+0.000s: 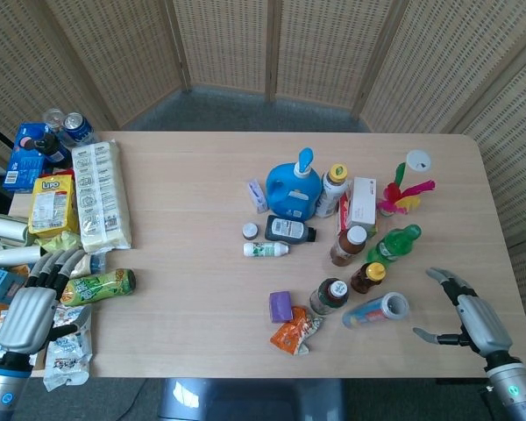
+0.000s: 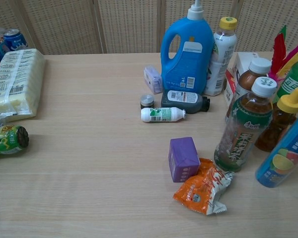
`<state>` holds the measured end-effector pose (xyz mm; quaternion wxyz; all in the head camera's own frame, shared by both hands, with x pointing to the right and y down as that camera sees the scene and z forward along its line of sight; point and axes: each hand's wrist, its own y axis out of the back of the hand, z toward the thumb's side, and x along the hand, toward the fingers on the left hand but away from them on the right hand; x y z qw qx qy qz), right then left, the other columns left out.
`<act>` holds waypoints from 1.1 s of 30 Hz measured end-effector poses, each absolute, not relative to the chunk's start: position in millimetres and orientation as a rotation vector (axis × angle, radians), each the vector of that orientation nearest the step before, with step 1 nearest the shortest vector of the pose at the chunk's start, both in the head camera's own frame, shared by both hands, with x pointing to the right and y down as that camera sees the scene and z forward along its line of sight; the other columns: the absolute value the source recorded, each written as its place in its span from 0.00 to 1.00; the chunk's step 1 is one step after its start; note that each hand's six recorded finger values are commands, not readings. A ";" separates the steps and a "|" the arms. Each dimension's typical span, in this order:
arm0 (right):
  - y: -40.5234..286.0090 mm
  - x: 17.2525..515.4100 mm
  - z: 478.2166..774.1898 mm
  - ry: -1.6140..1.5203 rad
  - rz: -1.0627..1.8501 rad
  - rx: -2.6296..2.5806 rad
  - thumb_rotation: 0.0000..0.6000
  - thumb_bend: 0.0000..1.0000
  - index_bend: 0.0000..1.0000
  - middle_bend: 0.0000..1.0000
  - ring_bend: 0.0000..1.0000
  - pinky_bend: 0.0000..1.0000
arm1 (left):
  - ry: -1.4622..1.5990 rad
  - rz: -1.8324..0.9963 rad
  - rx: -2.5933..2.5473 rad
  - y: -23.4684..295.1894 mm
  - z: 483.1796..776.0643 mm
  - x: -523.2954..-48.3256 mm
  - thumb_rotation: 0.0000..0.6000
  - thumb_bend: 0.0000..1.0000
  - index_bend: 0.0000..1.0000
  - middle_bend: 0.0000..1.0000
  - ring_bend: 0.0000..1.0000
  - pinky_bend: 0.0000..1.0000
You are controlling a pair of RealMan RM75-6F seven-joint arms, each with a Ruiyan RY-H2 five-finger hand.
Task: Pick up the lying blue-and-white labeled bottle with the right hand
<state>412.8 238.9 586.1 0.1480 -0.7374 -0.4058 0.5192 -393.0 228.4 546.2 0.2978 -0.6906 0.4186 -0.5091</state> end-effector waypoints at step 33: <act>227.5 343.3 569.4 -1.143 1.243 -2.333 0.79 0.15 0.00 0.00 0.00 0.00 | 1.142 -1.366 -1.837 233.7 549.4 -405.7 1.00 0.38 0.00 0.00 0.00 0.00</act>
